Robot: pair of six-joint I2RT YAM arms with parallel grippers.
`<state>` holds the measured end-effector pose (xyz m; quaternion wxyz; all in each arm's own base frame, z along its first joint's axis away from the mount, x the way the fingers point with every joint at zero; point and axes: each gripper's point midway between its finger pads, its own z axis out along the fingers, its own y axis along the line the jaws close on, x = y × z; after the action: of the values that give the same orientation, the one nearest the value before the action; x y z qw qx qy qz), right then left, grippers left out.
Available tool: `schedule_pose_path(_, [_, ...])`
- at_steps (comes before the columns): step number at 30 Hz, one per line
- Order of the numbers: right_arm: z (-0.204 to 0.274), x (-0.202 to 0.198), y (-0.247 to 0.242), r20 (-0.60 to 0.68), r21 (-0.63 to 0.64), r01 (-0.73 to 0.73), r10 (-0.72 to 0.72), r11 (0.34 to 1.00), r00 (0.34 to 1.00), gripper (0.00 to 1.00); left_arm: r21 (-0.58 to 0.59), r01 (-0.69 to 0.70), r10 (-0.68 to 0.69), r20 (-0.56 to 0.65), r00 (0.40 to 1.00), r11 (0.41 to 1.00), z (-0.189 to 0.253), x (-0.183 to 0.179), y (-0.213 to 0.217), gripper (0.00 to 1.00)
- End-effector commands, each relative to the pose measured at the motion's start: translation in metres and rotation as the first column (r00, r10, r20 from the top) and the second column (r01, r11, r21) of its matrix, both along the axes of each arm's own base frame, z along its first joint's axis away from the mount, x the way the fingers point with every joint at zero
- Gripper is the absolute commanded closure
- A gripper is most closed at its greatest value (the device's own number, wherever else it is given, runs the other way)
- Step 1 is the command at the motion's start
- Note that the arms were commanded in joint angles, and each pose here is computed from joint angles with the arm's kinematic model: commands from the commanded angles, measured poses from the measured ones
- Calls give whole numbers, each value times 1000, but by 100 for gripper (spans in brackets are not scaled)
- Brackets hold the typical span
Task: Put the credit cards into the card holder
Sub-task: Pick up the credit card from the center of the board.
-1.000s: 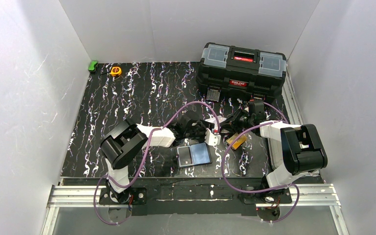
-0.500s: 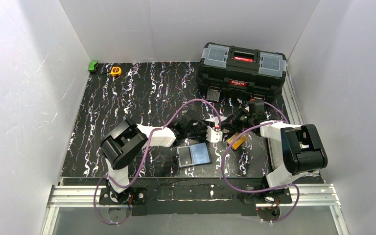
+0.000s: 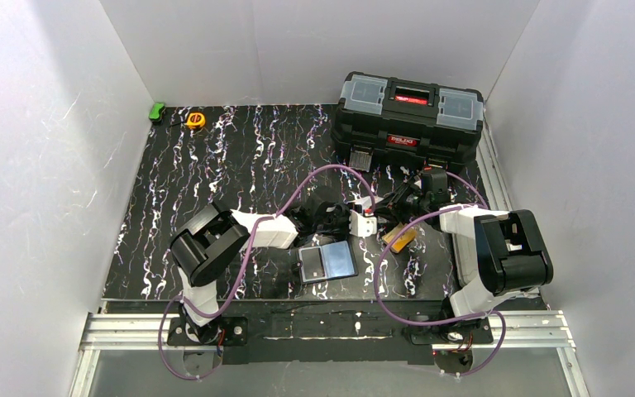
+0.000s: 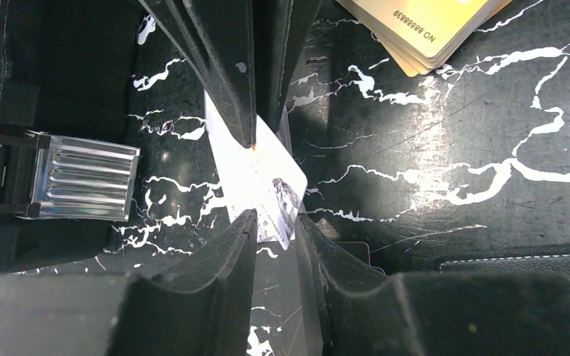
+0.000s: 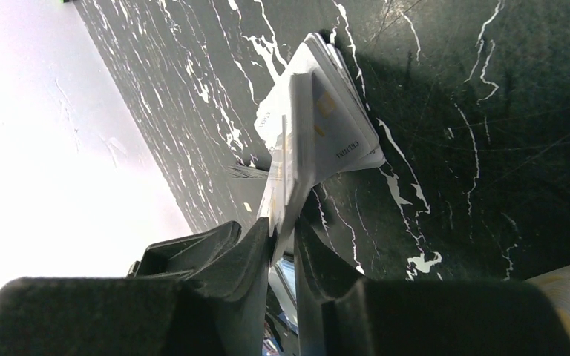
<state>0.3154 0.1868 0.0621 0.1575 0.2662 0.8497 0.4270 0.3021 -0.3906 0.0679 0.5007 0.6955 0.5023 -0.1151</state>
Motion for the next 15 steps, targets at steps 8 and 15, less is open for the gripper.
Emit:
schedule_pose_path(8, [-1,-7,4,2,27,-31,31,999,1000,76,-78,-28,30,19,999,997,22,13,-16,77])
schedule_pose_path(15, [0,-8,5,6,33,-35,35,999,999,76,-114,-70,69,-11,998,991,28,17,-19,81])
